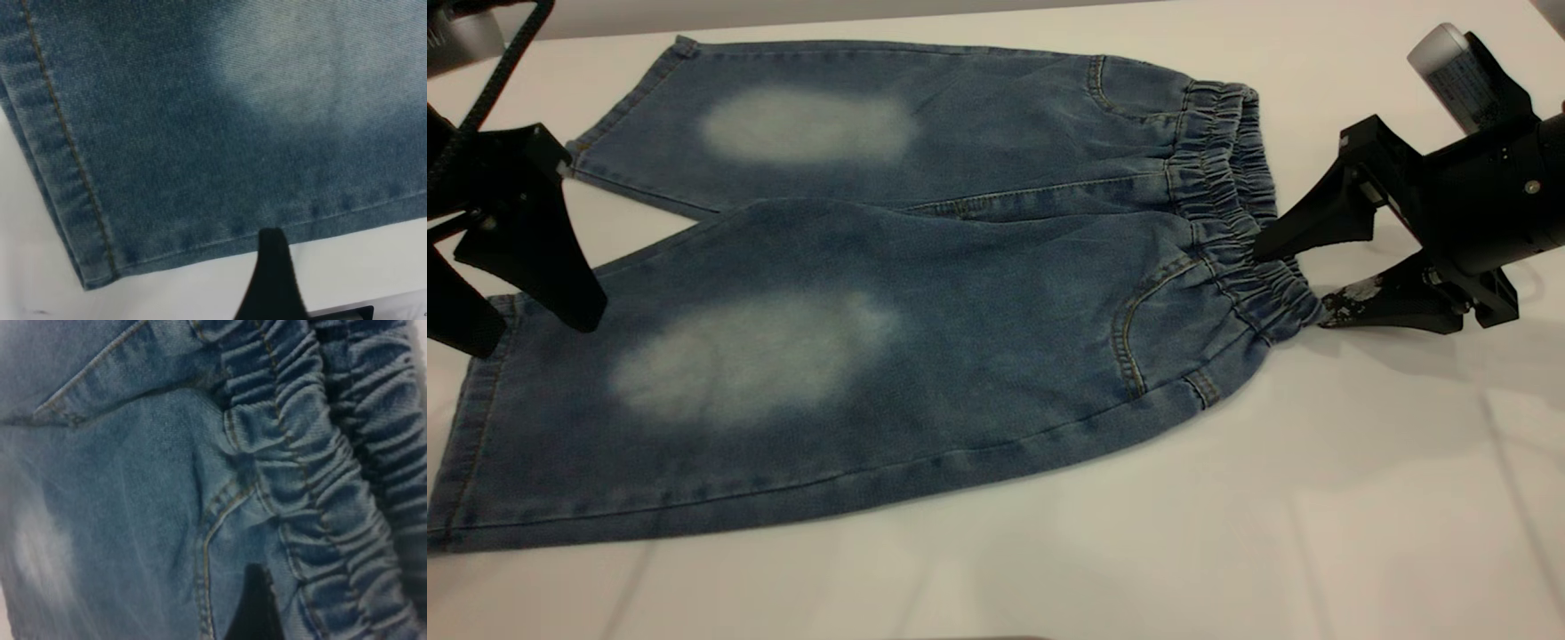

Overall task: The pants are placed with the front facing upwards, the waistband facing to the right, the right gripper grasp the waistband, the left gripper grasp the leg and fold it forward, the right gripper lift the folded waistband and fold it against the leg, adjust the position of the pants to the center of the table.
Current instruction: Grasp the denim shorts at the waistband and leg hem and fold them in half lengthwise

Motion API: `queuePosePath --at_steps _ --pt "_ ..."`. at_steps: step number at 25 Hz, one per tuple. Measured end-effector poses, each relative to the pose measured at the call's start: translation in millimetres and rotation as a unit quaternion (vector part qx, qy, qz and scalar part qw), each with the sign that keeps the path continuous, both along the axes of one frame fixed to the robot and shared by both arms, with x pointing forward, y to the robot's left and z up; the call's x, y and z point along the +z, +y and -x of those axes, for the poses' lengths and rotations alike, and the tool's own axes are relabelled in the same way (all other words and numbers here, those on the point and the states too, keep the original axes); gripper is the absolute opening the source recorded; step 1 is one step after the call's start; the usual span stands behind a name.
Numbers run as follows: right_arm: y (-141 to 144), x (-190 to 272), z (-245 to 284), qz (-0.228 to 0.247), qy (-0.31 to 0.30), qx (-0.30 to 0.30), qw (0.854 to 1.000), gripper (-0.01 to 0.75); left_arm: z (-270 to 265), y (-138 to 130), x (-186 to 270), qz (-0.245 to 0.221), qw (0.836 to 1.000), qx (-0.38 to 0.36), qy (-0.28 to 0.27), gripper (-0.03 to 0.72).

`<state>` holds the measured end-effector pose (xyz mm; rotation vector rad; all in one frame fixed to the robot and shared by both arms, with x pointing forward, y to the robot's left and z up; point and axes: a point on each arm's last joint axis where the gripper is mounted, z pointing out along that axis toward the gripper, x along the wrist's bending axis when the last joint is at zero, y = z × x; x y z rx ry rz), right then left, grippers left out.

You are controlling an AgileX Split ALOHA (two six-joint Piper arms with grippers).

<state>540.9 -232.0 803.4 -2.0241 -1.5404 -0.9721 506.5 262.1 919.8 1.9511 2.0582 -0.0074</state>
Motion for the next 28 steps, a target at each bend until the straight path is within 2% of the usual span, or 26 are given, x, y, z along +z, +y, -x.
queuePosePath --at_steps 5,9,14,19,24,26,28 --pt "0.8 -0.7 0.7 -0.003 0.002 0.009 1.000 0.541 -0.3 0.1 0.1 0.000 1.000 0.000 -0.002 0.496" --pt "3.9 -5.4 2.5 -0.025 0.012 0.016 0.999 0.537 -0.5 0.1 0.1 -0.001 1.000 0.001 -0.003 0.496" --pt "5.8 -9.3 -0.9 -0.041 0.013 0.017 0.999 0.484 -1.3 0.3 0.2 -0.001 1.000 0.002 -0.007 0.496" --pt "5.0 -13.1 -0.2 -0.035 0.019 0.016 0.999 0.344 -1.4 0.3 -0.1 -0.002 1.000 0.002 -0.007 0.496" --pt "3.6 -16.4 0.4 -0.024 0.023 0.014 0.999 0.090 1.4 1.2 -0.9 -0.009 1.000 -0.013 0.006 0.496" --pt "3.5 -17.1 0.7 -0.023 0.024 0.014 0.999 0.053 3.2 3.1 -1.5 -0.022 0.999 -0.025 0.014 0.496" --pt "3.6 -17.3 0.8 -0.023 0.024 0.015 0.999 0.048 4.9 5.6 -2.2 -0.039 0.998 -0.037 0.023 0.496"
